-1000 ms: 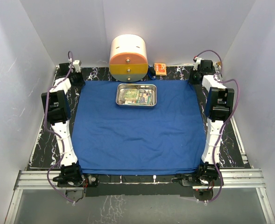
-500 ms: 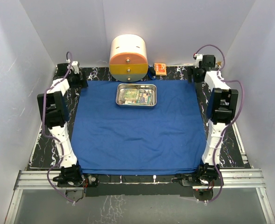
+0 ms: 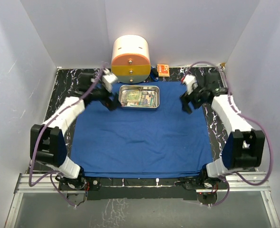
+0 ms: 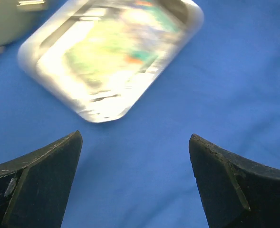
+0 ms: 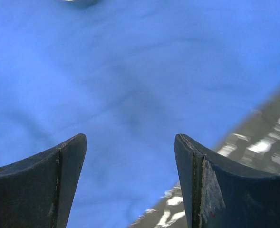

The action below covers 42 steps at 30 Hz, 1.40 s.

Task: Open and lay out the surgical kit
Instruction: Smooth out the surgical kit at the center of the board.

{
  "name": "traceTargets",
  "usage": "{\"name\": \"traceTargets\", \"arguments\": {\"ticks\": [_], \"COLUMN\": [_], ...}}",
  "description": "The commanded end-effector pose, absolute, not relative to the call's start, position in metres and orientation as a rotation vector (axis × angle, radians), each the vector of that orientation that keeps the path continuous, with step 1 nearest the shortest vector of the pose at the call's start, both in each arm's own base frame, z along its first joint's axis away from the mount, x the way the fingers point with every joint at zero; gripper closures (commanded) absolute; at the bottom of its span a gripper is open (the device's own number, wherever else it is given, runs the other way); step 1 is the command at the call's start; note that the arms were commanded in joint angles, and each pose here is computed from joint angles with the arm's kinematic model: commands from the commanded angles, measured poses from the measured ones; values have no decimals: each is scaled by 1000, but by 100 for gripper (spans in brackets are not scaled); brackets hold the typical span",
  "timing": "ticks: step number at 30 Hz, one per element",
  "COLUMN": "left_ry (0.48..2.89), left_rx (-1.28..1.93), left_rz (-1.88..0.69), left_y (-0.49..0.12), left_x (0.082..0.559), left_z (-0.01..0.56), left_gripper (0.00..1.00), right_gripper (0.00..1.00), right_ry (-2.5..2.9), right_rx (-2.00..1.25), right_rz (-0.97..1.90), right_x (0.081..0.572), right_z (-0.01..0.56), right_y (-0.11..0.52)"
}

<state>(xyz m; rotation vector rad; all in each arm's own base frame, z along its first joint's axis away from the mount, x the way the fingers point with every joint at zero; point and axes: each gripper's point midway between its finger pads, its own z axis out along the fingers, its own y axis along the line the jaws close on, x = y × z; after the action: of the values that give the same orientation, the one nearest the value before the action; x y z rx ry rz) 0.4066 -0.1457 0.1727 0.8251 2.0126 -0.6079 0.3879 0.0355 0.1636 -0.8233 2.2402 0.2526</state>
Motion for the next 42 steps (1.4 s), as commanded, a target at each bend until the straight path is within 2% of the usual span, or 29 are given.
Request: {"name": "traceTargets", "arguments": {"ticks": [1,7,11,20,27,35,42], "left_ry": [1838,1782,1824,1918,1981,1980,1965], "left_rx": [1319,1650,1776,1884,1963,2012,2085], "left_rz": [-915,-1052,-1094,-1117,-1127,-1118,-1177], "left_y": [-233,-307,-325,-305,-277,-265,-256], "left_x": [294,216,185,154,124,103,83], "left_z": [152,109,69,25,13,12,15], "left_gripper": [7,9,10,11,12,12,12], "right_gripper": [28,31,34,36,37,33,30], "right_ry": [2117,2128,2246,2341,2404,2404,2453], "right_rx": [-1180,-1159,-1170,-1265,-1360,-1429,-1494], "right_rz": [385,350,361,204,67,-118,-136], "right_x": [317,316,304,278,258,242,224], "right_z": [136,100,66,37,28,30,28], "right_y": [110,117,109,78,51,23,13]}}
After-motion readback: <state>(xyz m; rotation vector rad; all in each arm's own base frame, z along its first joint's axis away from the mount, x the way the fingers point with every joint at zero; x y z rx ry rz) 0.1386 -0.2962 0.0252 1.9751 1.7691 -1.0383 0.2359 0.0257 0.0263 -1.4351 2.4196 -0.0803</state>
